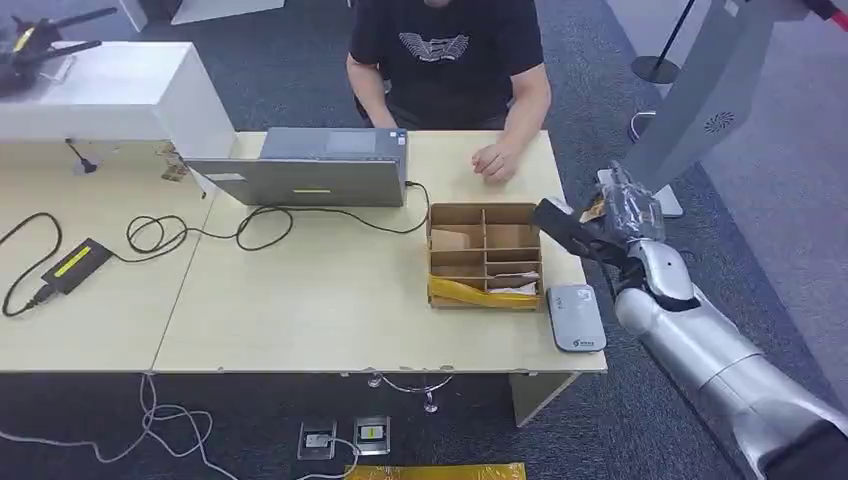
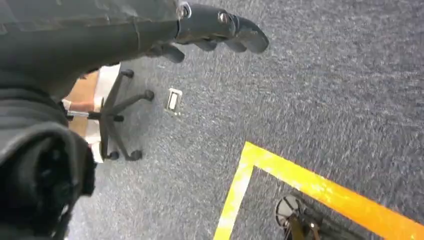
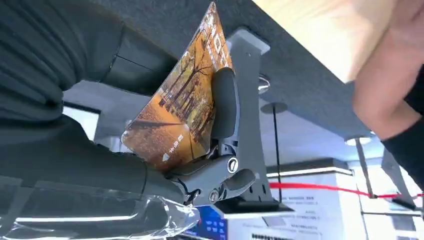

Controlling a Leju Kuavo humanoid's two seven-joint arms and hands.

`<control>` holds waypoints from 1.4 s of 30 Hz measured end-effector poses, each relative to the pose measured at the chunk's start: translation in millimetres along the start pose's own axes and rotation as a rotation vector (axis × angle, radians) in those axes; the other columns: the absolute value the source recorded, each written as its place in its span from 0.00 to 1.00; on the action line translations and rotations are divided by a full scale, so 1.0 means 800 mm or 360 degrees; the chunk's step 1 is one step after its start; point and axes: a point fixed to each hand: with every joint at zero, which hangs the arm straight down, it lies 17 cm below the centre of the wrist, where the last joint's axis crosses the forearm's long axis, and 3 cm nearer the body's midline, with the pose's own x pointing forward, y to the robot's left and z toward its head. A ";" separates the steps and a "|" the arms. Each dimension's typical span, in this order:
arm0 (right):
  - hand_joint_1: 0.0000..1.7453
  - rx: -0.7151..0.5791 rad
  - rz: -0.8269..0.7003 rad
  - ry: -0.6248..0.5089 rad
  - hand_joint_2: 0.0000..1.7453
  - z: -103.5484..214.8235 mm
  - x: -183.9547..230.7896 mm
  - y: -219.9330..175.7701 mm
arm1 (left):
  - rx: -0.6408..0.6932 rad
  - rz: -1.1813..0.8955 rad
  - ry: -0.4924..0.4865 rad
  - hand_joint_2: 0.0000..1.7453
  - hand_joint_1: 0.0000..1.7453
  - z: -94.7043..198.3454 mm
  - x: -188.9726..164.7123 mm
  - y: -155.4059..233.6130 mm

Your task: Pass the card to the sensor for recognition and then transmit it.

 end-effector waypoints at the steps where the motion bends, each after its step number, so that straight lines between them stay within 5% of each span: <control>1: 1.00 -0.0006 0.0002 -0.0011 1.00 -0.002 0.005 -0.004 | -0.0004 -0.0006 -0.0004 0.00 0.00 0.000 0.000 -0.001; 31: 1.00 -0.0022 -0.0107 -0.0227 1.00 0.008 0.097 -0.009 | -0.0057 -0.0040 -0.0026 0.00 0.00 0.003 0.003 -0.011; 33: 0.00 -0.0014 -0.0108 -0.0222 1.00 0.010 0.096 -0.005 | -0.0058 -0.0041 -0.0026 0.00 0.00 0.003 0.003 -0.011; 42: 0.00 -0.0004 -0.0024 -0.0159 1.00 0.020 0.082 0.007 | -0.0063 -0.0046 -0.0028 0.00 0.00 0.003 0.003 -0.012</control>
